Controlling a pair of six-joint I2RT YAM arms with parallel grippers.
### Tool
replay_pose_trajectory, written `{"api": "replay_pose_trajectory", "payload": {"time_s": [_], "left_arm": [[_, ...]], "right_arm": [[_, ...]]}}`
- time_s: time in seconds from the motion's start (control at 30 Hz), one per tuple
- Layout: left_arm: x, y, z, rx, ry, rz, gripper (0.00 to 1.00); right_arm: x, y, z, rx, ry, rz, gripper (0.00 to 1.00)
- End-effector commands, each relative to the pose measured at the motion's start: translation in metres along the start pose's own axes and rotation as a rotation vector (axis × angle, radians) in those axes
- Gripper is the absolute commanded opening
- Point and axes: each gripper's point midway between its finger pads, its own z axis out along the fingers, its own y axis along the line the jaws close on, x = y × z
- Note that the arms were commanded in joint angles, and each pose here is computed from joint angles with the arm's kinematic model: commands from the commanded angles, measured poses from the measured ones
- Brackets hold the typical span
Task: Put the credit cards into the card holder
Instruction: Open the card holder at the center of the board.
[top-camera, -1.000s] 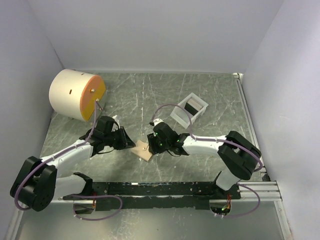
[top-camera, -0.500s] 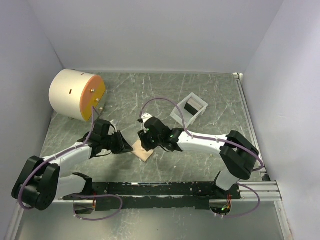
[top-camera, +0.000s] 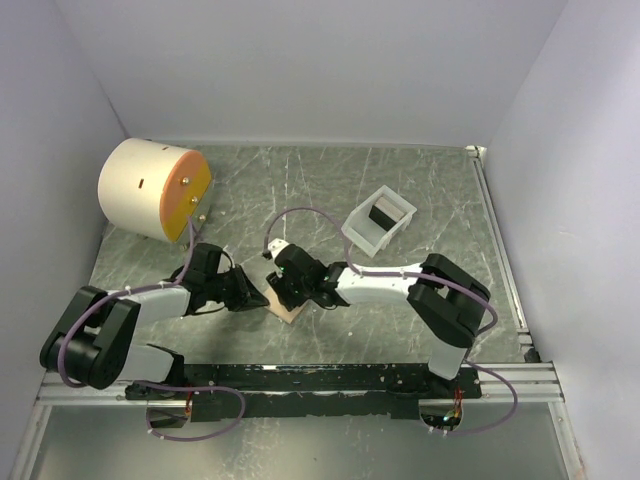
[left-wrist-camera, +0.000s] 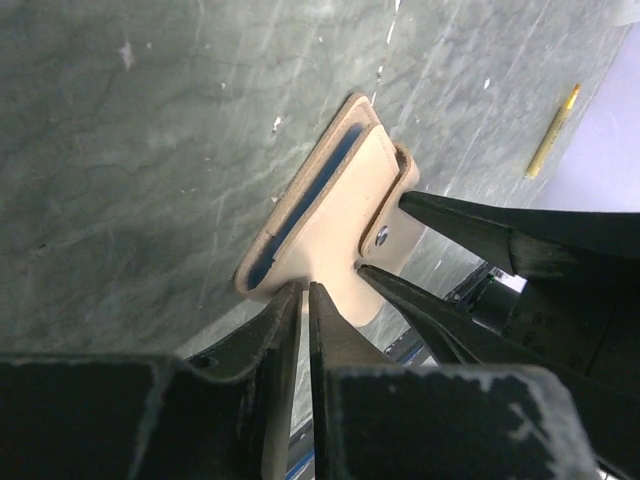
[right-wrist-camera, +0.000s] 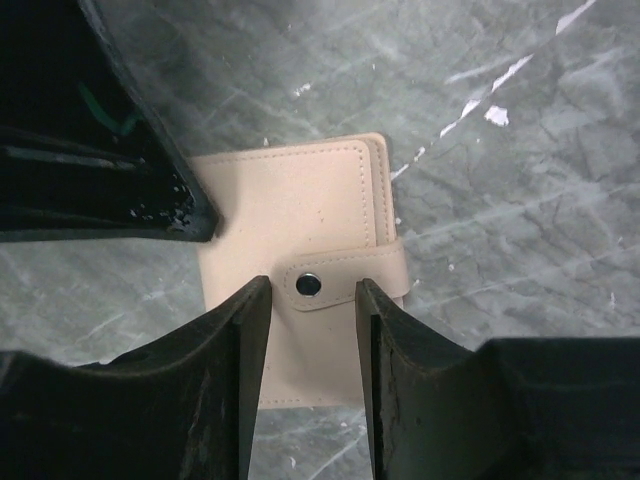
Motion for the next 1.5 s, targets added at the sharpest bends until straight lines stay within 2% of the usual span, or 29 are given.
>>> {"api": "replay_pose_trajectory", "payload": {"time_s": [0.0, 0.17, 0.33, 0.67, 0.87, 1.07, 1.27, 1.47], "left_arm": [[0.001, 0.014, 0.005, -0.044, 0.005, -0.008, 0.20], [0.004, 0.020, 0.006, -0.055, 0.013, -0.014, 0.20], [0.003, 0.024, 0.004, -0.081, 0.006, -0.011, 0.21], [0.002, 0.030, 0.002, -0.124, -0.004, -0.005, 0.21], [-0.001, 0.035, 0.001, -0.164, -0.006, -0.003, 0.21], [0.000, 0.017, -0.002, -0.084, -0.014, -0.016, 0.32], [-0.023, -0.013, -0.029, -0.097, -0.101, 0.068, 0.46], [-0.039, -0.048, -0.064, -0.074, -0.193, 0.147, 0.59]], "right_arm": [[0.003, 0.001, 0.012, 0.060, 0.025, -0.060, 0.40], [0.019, -0.015, 0.016, 0.171, 0.061, -0.077, 0.39], [0.026, -0.022, 0.011, 0.204, 0.059, -0.085, 0.34], [0.015, -0.031, 0.002, 0.263, 0.001, -0.044, 0.06], [-0.004, -0.025, -0.006, 0.248, -0.049, -0.008, 0.00], [-0.018, -0.029, -0.021, 0.231, -0.094, 0.097, 0.00], [-0.016, -0.054, -0.036, 0.241, -0.095, 0.286, 0.00], [-0.046, -0.025, -0.060, 0.038, -0.204, 0.390, 0.00]]}}
